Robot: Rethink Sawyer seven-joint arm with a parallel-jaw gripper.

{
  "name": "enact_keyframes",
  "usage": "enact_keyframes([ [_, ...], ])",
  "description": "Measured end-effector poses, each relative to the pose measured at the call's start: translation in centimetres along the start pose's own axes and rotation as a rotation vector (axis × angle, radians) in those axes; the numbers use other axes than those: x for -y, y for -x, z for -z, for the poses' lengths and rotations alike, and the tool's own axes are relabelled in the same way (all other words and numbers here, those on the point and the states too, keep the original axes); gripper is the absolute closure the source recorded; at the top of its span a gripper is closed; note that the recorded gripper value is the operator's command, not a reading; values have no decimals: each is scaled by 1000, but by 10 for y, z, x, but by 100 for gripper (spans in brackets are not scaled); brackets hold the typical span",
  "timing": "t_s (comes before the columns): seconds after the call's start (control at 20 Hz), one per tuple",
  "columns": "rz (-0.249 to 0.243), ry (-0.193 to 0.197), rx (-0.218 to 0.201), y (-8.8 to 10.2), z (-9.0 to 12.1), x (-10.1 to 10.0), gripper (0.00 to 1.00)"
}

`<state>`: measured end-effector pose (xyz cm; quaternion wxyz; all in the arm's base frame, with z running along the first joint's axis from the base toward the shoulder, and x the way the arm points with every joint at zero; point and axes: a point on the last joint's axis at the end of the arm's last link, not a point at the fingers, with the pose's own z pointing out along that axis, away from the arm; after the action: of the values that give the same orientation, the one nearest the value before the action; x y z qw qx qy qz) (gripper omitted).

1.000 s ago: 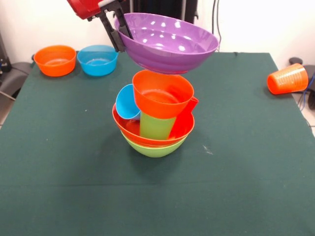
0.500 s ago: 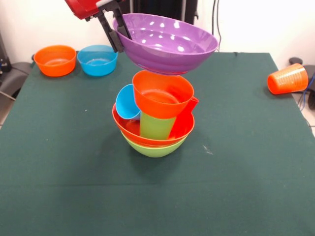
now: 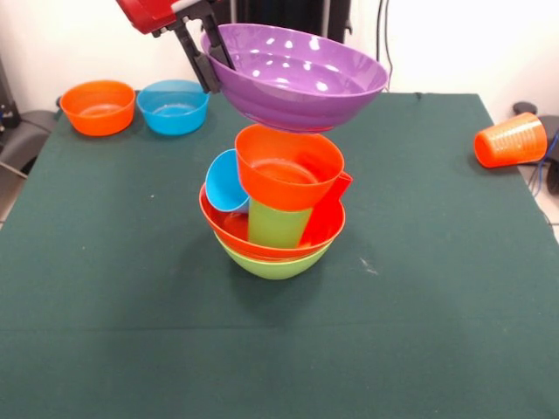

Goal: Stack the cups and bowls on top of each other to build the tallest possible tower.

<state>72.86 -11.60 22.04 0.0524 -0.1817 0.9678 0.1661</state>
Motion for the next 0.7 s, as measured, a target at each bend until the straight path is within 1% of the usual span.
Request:
enact_keyframes([
  [0.3,-3,11,15,0,-9,2,100],
  [0.5,-6,18,34,2,-18,4,100],
  [0.7,-6,14,58,5,-22,4,100],
])
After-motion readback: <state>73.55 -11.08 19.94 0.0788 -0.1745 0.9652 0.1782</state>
